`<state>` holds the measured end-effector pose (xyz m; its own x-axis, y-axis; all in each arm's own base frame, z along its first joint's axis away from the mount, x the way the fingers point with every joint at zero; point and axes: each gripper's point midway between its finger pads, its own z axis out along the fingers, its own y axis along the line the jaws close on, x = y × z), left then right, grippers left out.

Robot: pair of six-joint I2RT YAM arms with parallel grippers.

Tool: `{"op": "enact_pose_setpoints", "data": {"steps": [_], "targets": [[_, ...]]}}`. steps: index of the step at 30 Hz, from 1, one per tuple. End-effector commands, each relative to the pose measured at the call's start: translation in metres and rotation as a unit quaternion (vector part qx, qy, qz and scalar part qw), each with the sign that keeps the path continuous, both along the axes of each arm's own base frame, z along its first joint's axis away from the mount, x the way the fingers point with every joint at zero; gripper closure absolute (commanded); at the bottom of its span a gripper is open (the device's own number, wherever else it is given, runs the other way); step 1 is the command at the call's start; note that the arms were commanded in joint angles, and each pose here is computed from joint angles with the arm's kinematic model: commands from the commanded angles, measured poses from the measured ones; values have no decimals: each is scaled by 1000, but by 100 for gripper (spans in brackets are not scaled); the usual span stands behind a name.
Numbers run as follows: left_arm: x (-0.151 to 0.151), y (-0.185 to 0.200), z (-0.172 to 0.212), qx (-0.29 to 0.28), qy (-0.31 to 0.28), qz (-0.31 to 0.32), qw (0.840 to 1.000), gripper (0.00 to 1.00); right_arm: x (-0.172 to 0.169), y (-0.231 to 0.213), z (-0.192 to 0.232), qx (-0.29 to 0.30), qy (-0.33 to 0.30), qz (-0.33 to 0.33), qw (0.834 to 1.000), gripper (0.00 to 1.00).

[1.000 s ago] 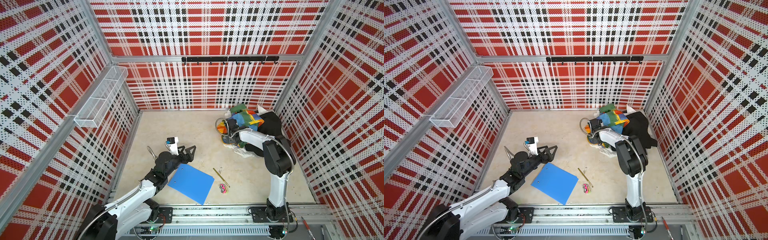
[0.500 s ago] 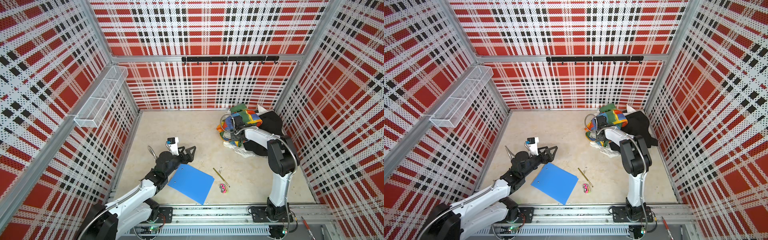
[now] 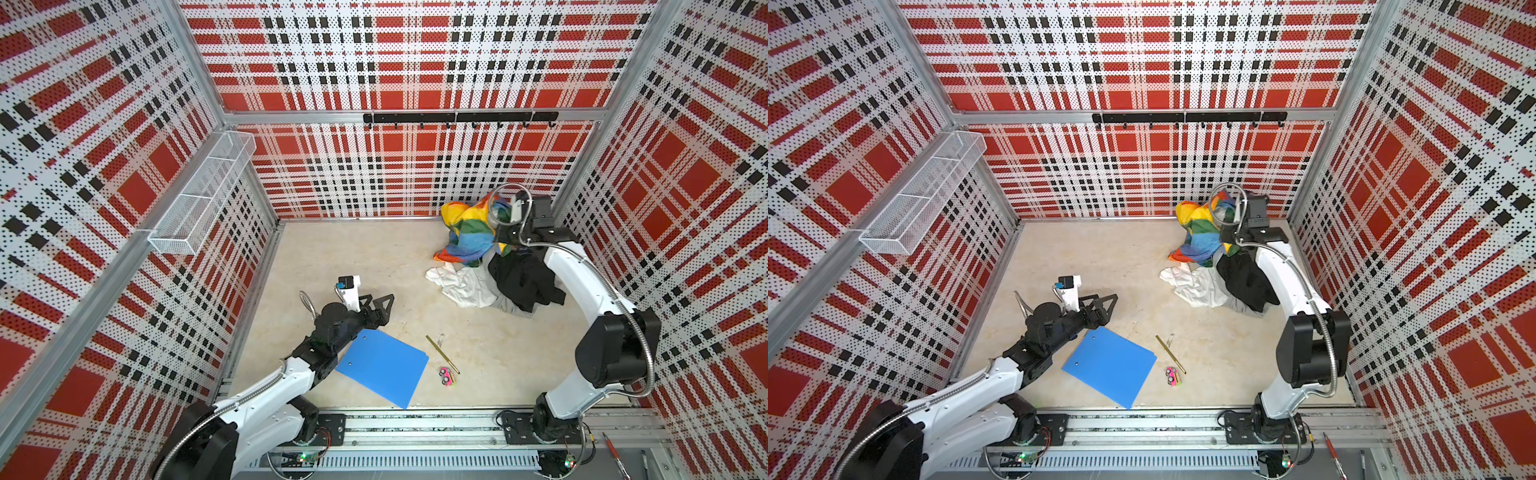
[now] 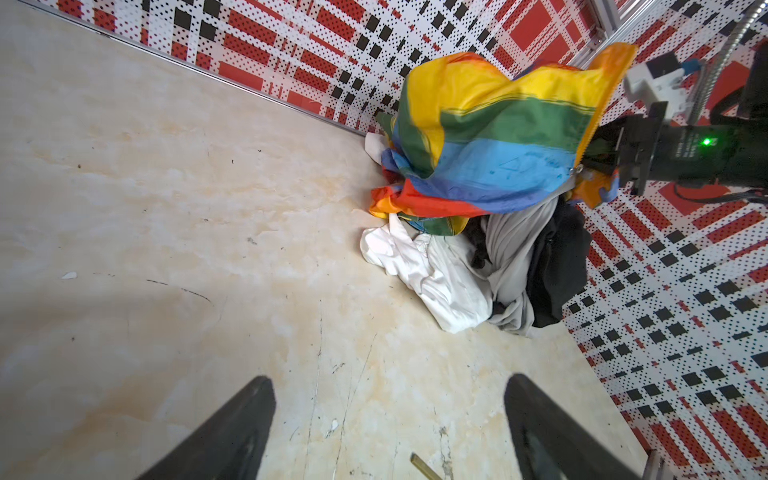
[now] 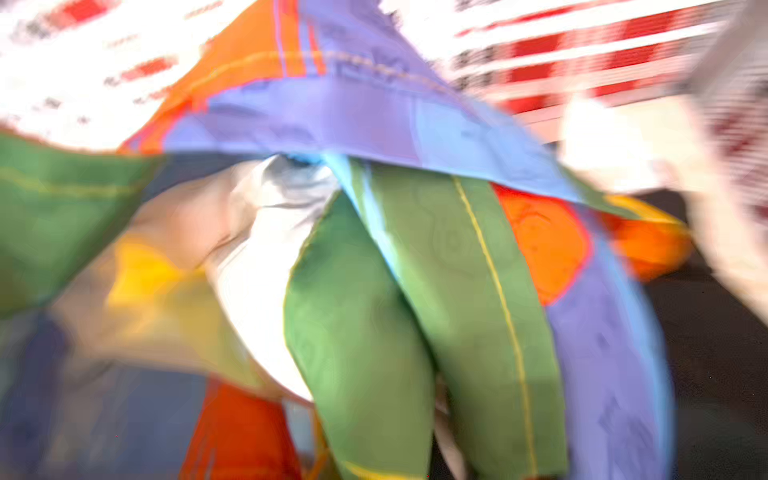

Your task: Pick out a specific cloth from the pile

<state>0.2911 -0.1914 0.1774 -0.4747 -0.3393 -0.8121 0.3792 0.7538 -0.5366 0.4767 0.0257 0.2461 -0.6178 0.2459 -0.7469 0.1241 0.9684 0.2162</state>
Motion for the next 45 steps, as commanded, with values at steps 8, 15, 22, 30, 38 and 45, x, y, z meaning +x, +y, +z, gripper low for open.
{"op": "enact_pose_setpoints", "data": {"steps": [8,15,22,30,38,45], "targets": [[6,-16,10,4,-13,-14,1000,10,-37,-62,-159,-49,157,-118,979,92],[3,-16,11,1,-16,-13,1000,10,-35,-63,-179,-51,172,-121,976,61],[7,-19,7,7,-9,-14,1000,10,-55,-70,-91,-80,86,-138,983,15],[15,-32,3,17,0,-28,999,10,-92,-54,-22,-92,14,-119,989,0],[55,-78,-24,31,96,-56,993,25,-112,9,11,-34,-66,-4,997,0],[82,-139,-50,26,146,-100,984,32,-119,33,-17,-34,-62,53,996,0]]}}
